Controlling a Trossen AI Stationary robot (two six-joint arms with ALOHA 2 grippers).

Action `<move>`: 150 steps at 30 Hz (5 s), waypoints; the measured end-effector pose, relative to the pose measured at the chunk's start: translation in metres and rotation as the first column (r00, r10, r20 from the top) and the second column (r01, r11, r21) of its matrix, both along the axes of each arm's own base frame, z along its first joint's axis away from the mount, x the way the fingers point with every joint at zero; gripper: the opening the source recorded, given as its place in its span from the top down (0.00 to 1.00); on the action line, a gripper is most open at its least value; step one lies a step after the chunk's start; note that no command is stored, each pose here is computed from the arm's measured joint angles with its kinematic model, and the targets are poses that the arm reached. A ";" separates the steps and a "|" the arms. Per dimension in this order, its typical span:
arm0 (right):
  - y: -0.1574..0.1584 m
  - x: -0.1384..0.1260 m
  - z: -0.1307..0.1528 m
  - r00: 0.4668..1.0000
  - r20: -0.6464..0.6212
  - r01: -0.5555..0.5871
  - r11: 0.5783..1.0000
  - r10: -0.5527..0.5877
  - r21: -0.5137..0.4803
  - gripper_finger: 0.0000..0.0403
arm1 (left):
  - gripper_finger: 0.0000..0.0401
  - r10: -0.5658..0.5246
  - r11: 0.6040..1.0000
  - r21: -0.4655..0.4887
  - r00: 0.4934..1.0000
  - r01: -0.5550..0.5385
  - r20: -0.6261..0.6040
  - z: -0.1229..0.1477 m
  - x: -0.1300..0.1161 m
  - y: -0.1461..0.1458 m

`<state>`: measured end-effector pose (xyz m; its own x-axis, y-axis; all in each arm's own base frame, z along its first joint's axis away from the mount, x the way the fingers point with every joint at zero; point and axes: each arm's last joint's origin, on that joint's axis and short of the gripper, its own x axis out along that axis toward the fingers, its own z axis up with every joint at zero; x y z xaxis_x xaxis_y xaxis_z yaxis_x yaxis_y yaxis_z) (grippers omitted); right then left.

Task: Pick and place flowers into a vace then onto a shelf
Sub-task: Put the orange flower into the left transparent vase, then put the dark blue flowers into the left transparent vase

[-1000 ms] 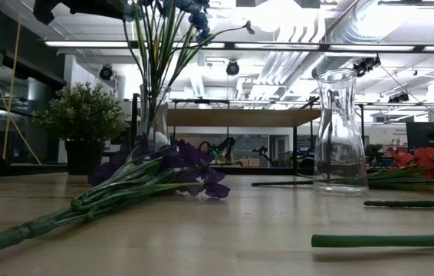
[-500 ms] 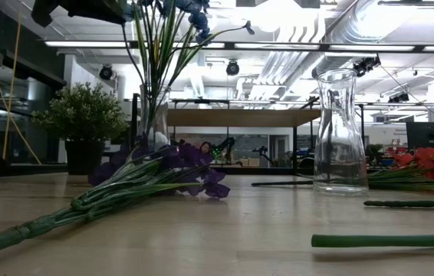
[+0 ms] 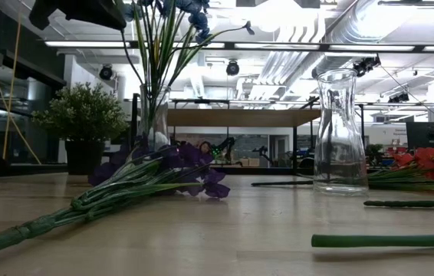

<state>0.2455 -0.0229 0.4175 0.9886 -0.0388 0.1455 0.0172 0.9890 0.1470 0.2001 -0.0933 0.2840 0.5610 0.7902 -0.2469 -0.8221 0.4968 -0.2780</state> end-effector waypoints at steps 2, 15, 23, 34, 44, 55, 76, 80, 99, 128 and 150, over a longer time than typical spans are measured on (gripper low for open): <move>0.000 0.000 0.000 1.000 0.000 0.000 1.000 0.000 0.000 0.02 | 0.83 0.000 1.000 -0.005 1.000 0.000 0.007 0.000 0.001 0.000; 0.000 0.000 0.000 1.000 0.000 0.001 1.000 -0.001 -0.001 0.02 | 0.70 -0.002 0.999 -0.036 1.000 0.003 0.019 0.000 0.002 -0.001; 0.000 0.000 0.000 1.000 0.000 0.001 1.000 -0.001 -0.001 0.02 | 0.56 -0.013 0.999 -0.050 1.000 0.013 -0.011 -0.001 0.002 -0.001; 0.000 0.000 0.000 1.000 0.000 0.001 1.000 -0.001 -0.001 0.02 | 0.52 -0.026 0.998 -0.066 0.999 0.024 -0.038 0.001 -0.001 0.000; 0.000 0.000 0.000 1.000 0.000 0.001 1.000 -0.001 -0.002 0.02 | 0.52 -0.113 0.988 -0.107 0.993 0.110 -0.028 0.017 -0.016 -0.004; 0.000 0.000 0.000 1.000 0.000 0.001 1.000 -0.001 -0.002 0.02 | 0.52 -0.358 0.914 -0.222 0.933 0.341 -0.040 0.045 -0.034 -0.036; 0.000 0.000 0.000 1.000 0.000 -0.002 1.000 0.002 -0.002 0.02 | 0.51 -0.545 0.544 -0.558 0.769 0.627 0.333 0.064 -0.017 -0.095; 0.000 0.000 0.000 1.000 0.001 -0.004 1.000 0.004 0.008 0.02 | 0.51 -0.551 0.508 -0.573 0.754 0.643 0.358 0.060 -0.009 -0.106; 0.001 -0.005 0.003 1.000 0.015 -0.011 1.000 0.011 0.026 0.02 | 0.51 -0.502 0.555 -0.578 0.795 0.598 0.340 0.036 0.009 -0.124; 0.006 -0.026 0.003 0.990 -0.073 -0.119 0.993 0.120 0.016 0.02 | 0.51 -0.197 0.473 -0.703 0.842 0.531 0.503 -0.026 0.052 -0.172; 0.006 -0.026 0.003 0.991 -0.082 -0.110 0.993 0.106 -0.045 0.02 | 0.51 -0.321 0.375 -0.927 0.940 0.017 -0.113 0.021 0.109 -0.140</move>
